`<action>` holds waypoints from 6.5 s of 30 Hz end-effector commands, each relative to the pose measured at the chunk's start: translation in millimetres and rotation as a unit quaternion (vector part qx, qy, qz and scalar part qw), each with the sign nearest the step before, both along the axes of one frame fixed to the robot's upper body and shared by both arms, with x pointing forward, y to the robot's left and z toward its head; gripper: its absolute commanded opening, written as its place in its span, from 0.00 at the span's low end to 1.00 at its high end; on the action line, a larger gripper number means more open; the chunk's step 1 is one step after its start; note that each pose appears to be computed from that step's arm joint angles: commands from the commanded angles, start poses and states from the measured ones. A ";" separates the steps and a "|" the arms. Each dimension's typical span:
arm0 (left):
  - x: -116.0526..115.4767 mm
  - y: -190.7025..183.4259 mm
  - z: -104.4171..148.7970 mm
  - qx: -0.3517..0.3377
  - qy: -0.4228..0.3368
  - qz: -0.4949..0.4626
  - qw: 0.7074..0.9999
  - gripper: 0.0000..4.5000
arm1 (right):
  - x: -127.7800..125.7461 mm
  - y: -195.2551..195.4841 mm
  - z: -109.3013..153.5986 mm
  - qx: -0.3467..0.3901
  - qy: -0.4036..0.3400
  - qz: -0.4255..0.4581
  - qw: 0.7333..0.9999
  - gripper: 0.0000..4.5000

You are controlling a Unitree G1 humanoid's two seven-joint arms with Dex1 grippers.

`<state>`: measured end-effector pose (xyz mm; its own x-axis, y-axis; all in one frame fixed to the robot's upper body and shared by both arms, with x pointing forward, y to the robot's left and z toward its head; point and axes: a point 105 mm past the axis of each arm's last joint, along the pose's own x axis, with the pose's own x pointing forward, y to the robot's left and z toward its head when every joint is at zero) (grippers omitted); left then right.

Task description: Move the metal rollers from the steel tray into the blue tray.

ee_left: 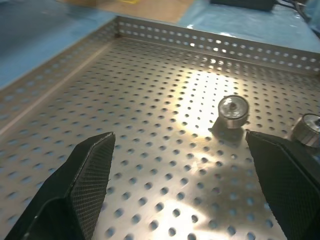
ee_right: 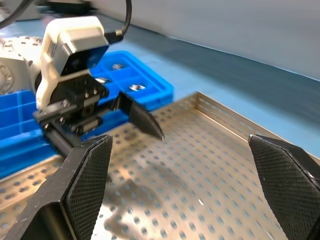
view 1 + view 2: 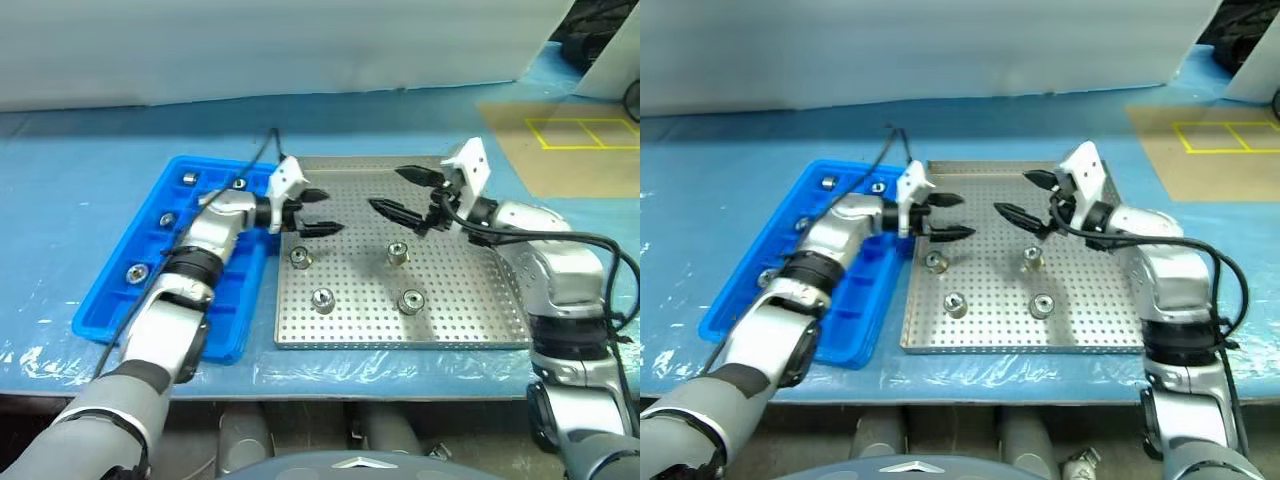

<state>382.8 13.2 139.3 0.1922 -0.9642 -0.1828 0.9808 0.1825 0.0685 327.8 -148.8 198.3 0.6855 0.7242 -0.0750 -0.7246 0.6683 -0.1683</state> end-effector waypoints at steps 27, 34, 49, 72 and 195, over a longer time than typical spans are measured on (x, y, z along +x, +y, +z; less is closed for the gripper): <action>5.5 -54.3 -28.9 0.062 -0.023 0.033 0.997 0.98 | -62.1 -29.6 0.7 0.011 0.000 -0.148 0.989 1.00; 1.7 -45.3 -44.9 0.098 -0.028 0.021 0.995 0.98 | -58.1 -28.2 -1.8 0.016 0.005 -0.143 0.990 1.00; 4.6 -39.0 -53.4 0.093 -0.009 0.050 0.994 0.85 | -51.9 -23.8 -3.6 0.016 0.010 -0.129 0.991 1.00; 9.9 -26.7 5.9 0.030 -0.080 -0.009 0.996 0.40 | -38.1 -3.5 2.1 0.022 0.006 -0.070 0.997 1.00; -91.3 133.6 -9.5 0.079 0.025 0.097 0.992 0.89 | 26.4 126.0 -100.8 -0.061 0.112 0.232 0.964 1.00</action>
<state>292.7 145.4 122.1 0.3534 -0.8672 -0.3510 0.9301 0.3658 0.0327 352.8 -26.7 91.6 0.2383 0.9223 -0.3043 -0.9675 0.2528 0.0086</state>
